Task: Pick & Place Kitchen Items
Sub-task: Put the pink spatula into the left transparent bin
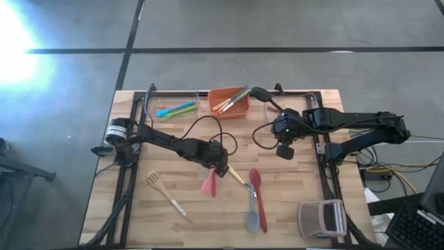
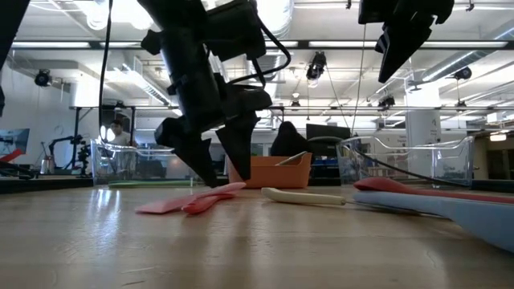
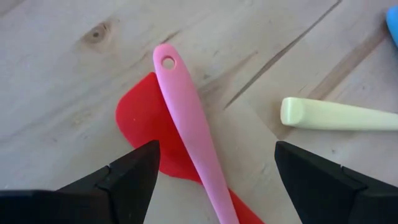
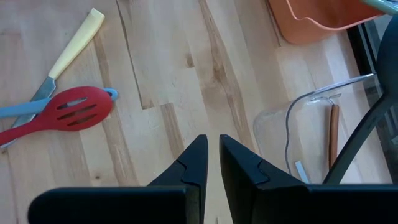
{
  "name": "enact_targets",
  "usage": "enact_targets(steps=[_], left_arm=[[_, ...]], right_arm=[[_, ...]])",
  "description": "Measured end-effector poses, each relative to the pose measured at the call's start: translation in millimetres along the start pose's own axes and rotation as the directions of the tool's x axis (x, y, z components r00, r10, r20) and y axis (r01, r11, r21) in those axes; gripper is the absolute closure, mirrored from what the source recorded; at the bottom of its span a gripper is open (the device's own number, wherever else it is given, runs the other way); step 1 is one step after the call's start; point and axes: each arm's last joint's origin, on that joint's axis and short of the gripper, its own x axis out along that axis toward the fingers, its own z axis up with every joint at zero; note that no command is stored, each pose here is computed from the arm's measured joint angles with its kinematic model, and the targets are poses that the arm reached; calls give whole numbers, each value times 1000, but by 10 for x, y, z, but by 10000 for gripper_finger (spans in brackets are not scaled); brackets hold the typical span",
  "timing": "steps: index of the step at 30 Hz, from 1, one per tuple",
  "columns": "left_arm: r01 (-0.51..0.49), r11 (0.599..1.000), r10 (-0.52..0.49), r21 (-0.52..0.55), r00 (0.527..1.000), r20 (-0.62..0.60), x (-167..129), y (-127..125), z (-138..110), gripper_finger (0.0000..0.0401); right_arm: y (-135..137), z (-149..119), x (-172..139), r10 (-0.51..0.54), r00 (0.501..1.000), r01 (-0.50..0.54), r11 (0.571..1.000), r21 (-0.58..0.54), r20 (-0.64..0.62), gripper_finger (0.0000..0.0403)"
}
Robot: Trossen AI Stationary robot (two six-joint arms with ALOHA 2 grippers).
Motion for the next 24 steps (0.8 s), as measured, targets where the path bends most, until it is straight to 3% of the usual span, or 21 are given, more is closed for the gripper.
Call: enact_targets(steps=[16, 19, 24], left_arm=[[-34, 999, 34, 16, 999, 27, 135, 16, -7, 86], [-41, 999, 40, 15, 999, 32, 141, 19, -5, 105], [-70, 997, 69, 13, 996, 51, 151, 41, -12, 169]], right_arm=[[-1, 4, 1, -1, 1000, 1, 1000, 1, 4, 369], [-1, 3, 1, -1, 1000, 1, 1000, -2, 4, 369], [-1, 3, 1, -1, 1000, 1, 1000, -4, 3, 369]])
